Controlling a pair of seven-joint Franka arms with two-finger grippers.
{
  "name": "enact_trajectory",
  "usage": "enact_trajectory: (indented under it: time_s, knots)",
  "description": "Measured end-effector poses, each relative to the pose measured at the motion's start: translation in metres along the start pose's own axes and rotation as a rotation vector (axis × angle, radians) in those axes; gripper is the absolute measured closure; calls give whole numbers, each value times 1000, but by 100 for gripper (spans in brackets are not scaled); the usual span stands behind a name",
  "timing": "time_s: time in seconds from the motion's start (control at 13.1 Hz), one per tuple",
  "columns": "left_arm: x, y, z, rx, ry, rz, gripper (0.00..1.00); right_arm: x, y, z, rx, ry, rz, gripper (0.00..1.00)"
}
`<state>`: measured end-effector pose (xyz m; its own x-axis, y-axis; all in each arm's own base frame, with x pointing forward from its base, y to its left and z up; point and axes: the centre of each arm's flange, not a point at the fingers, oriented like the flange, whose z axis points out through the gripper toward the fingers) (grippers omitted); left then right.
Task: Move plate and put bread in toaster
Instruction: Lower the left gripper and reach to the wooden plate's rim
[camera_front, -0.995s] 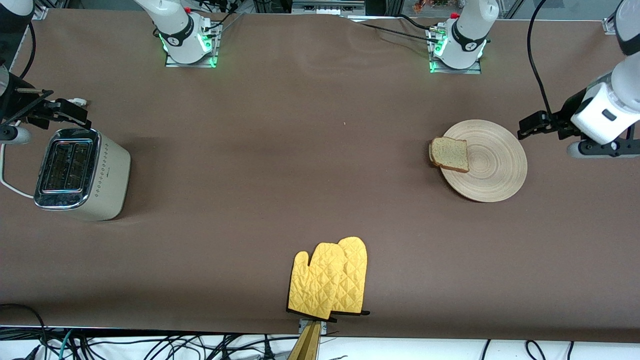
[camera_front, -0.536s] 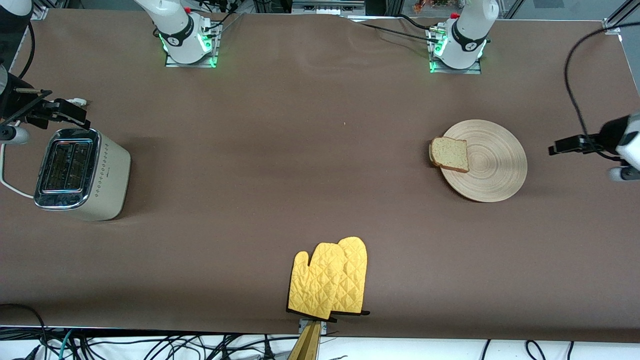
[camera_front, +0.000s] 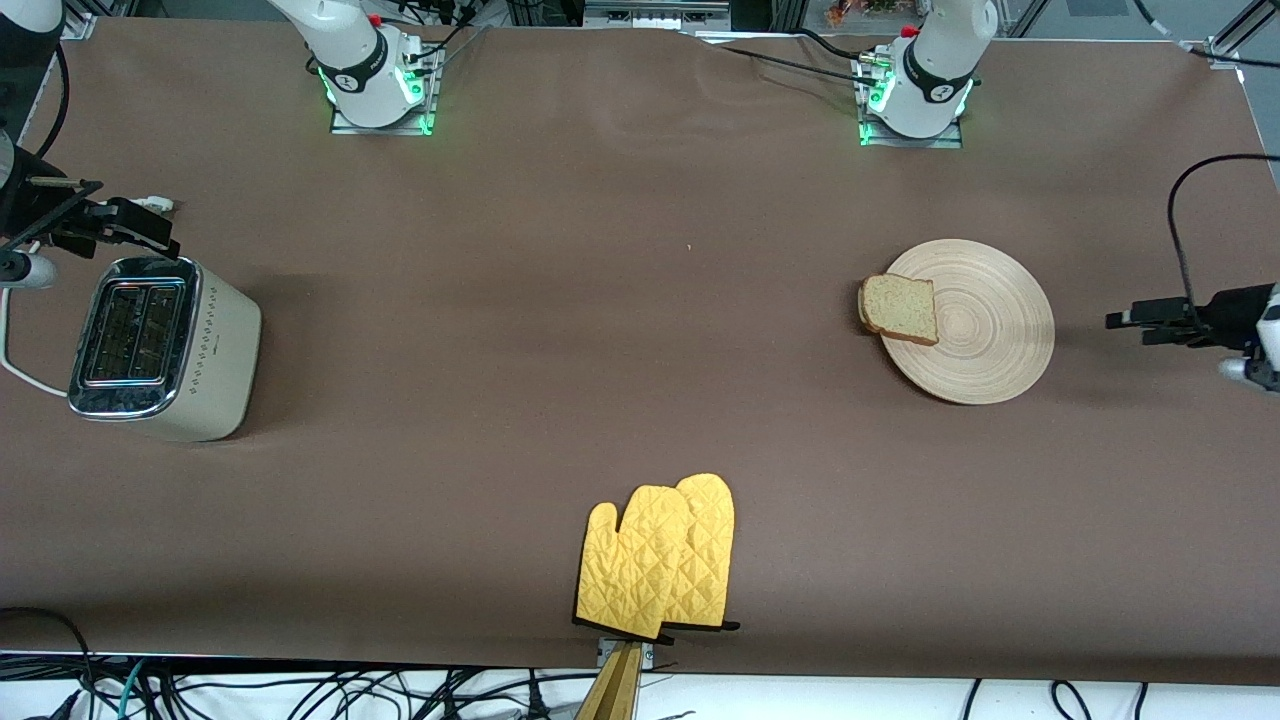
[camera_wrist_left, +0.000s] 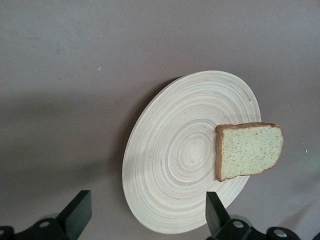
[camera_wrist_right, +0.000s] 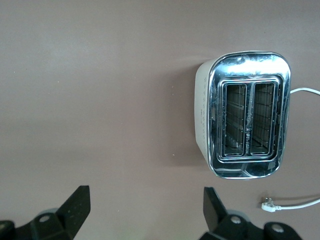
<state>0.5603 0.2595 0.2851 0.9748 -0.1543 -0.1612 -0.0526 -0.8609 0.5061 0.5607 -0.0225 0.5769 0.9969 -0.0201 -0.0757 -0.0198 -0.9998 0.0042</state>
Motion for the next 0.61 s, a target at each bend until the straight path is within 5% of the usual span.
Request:
enact_trajectory:
  time_s: [0.38,0.61]
  knots:
    - [-4,-58,93,-129,-72,-18,0,0,0,0,0,0,0,0]
    - [-8,-62,102,-161,-87,-26,0,0,0,0,1,0,1,0]
